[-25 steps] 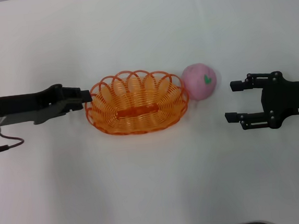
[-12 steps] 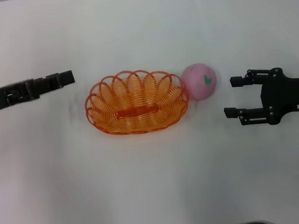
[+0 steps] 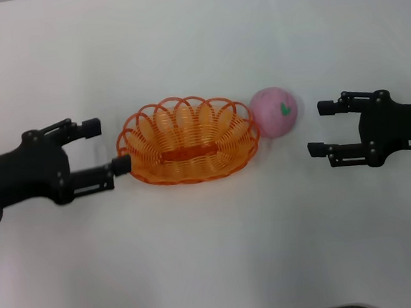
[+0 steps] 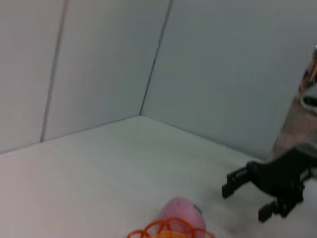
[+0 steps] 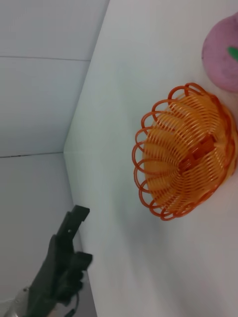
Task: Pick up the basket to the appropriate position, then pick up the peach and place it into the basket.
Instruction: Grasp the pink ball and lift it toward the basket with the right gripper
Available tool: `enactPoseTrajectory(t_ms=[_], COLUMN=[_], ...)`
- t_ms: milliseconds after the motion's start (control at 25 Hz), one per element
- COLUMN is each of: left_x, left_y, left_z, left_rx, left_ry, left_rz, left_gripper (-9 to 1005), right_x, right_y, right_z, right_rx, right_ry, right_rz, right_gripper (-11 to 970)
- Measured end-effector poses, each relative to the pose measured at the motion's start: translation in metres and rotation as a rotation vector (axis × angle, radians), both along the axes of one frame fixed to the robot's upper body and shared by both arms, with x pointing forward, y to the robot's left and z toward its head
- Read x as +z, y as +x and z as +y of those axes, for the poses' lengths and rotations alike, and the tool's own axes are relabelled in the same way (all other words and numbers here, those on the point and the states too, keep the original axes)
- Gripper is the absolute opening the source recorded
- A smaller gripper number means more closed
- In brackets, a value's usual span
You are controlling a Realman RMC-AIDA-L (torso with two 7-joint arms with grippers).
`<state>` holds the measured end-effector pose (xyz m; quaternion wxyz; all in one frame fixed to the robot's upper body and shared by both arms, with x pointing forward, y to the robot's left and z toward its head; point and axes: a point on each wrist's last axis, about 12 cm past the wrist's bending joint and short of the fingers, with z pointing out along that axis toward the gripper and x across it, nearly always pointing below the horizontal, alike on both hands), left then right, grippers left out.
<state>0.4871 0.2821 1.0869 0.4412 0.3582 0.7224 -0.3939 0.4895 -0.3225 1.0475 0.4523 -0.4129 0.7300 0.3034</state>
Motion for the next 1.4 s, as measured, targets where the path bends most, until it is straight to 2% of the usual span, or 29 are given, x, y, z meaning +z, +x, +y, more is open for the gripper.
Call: enactPoseTrajectory(t_ms=[160, 320, 600, 880, 1040, 1160, 1400], left_x=[-0.013, -0.026, -0.042, -0.043, -0.043, -0.043, -0.043], left_y=[-0.011, -0.024, -0.037, -0.039, -0.039, -0.04, -0.041], left_z=[0.003, 0.007, 0.009, 0.009, 0.009, 0.01, 0.011], left_rx=[-0.016, -0.034, -0.053, -0.061, -0.063, -0.063, -0.061], left_ry=[0.036, 0.078, 0.114, 0.111, 0.111, 0.111, 0.108], left_rz=[-0.066, -0.09, -0.028, -0.026, -0.027, -0.026, -0.023], left_gripper=[872, 867, 863, 862, 861, 861, 862], right_x=[-0.001, -0.002, -0.003, -0.002, 0.005, 0.017, 0.044], right_y=[-0.002, -0.001, -0.003, -0.005, 0.001, 0.01, 0.036], right_z=[-0.001, -0.001, -0.003, -0.005, -0.01, -0.014, -0.012], right_rx=[-0.001, -0.011, -0.018, -0.024, -0.059, -0.103, -0.195], right_ry=[-0.002, -0.008, -0.007, 0.003, 0.046, 0.082, 0.032], right_rz=[-0.003, 0.0, 0.008, 0.046, 0.151, 0.276, 0.535], right_gripper=[802, 801, 800, 799, 799, 799, 798])
